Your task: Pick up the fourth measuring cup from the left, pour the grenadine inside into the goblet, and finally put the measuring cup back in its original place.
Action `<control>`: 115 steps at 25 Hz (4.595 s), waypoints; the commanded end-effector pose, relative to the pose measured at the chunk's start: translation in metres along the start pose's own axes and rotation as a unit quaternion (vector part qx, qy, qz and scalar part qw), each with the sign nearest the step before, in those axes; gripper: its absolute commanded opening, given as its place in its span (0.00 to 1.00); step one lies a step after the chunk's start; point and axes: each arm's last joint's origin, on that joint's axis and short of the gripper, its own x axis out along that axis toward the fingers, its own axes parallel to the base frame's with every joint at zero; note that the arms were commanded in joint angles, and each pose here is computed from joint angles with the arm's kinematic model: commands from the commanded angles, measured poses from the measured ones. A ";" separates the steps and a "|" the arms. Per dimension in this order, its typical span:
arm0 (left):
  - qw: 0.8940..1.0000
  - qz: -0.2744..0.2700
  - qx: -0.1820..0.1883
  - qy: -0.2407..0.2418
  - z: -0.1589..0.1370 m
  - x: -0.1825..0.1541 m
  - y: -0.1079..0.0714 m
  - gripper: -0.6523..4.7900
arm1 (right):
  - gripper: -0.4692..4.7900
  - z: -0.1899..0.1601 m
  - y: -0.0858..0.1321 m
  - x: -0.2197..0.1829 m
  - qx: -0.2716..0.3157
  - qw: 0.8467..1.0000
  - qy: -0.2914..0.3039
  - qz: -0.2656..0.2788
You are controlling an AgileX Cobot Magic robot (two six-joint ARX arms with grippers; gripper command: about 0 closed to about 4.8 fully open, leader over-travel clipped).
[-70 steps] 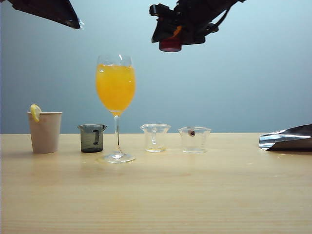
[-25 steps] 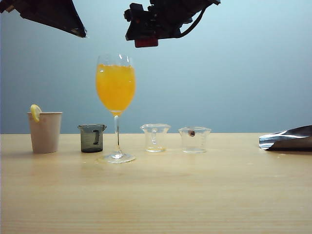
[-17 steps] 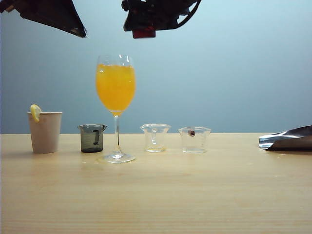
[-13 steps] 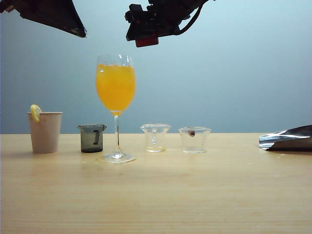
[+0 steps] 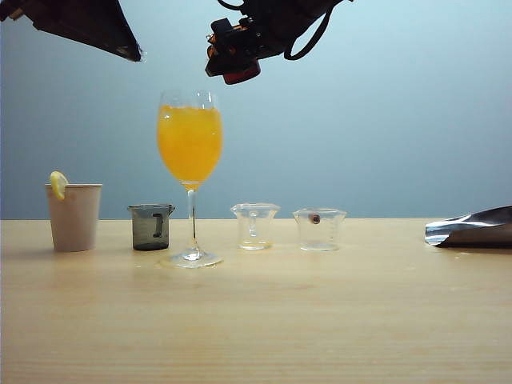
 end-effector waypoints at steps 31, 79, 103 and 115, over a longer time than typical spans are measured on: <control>1.000 0.001 -0.001 -0.008 0.002 -0.001 0.000 0.11 | 0.28 0.005 0.000 0.007 -0.168 0.985 -0.036 -0.026; 1.000 0.001 -0.001 -0.008 0.002 -0.001 0.000 0.11 | 0.28 0.010 0.013 0.017 -0.314 0.946 -0.052 -0.063; 1.000 0.001 -0.001 -0.008 0.002 -0.001 0.000 0.11 | 0.28 0.025 0.024 0.010 -0.356 0.931 -0.038 -0.069; 1.000 0.001 -0.001 -0.008 0.002 -0.001 0.000 0.11 | 0.28 0.025 0.027 0.010 -0.396 0.915 -0.024 -0.068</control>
